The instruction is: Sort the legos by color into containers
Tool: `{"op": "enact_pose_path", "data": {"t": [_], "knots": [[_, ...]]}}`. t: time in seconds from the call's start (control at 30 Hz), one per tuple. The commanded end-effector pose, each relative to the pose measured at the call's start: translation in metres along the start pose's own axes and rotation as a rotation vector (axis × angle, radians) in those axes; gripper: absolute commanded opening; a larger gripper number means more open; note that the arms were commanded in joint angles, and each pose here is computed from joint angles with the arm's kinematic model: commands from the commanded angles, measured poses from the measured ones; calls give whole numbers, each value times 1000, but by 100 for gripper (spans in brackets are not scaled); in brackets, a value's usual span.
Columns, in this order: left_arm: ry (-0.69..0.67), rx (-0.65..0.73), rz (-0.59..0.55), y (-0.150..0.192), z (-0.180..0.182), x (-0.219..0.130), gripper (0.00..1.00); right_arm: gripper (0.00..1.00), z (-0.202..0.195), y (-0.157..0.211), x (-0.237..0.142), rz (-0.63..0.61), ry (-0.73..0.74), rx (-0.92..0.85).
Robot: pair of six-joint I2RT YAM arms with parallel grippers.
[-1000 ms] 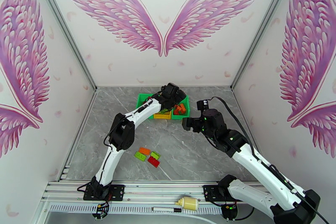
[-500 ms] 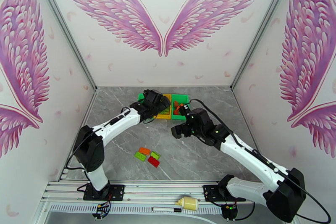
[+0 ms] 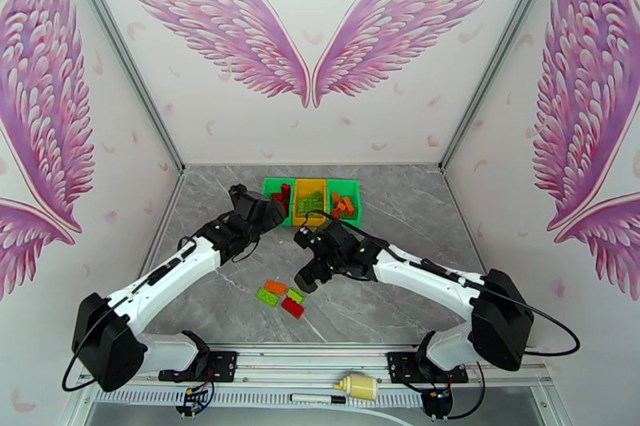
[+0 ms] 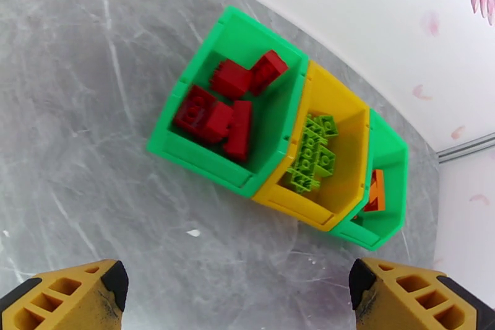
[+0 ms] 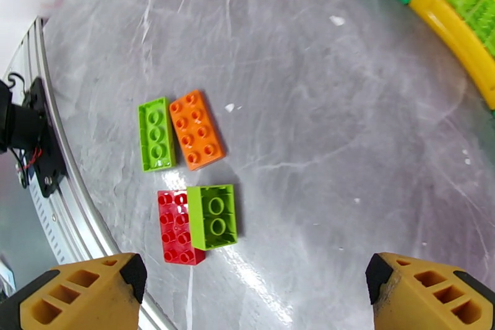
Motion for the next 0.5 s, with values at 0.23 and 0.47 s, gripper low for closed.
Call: {"op": "enact_pose_path", "data": {"t": [0.23,0.47], "knots": [[-94,-56,-16,-5,47,-14,99,99,14,-7,46,136,-69,-83],[-118,-67,-12,-6,51,-13,99,96,15,-3,74,247,-36,-92]]}}
Point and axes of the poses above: each hand's point on the last joint's axis, 136 mm out from that joint toward the fingers, its own x axis out along the fingers, its own z axis along the line the jaws close on, y = z × x, the point moved 9 cm from there along -x, back along the fingers, and after that the axes turned 12 degrees about -x, right-handed, at the moved point
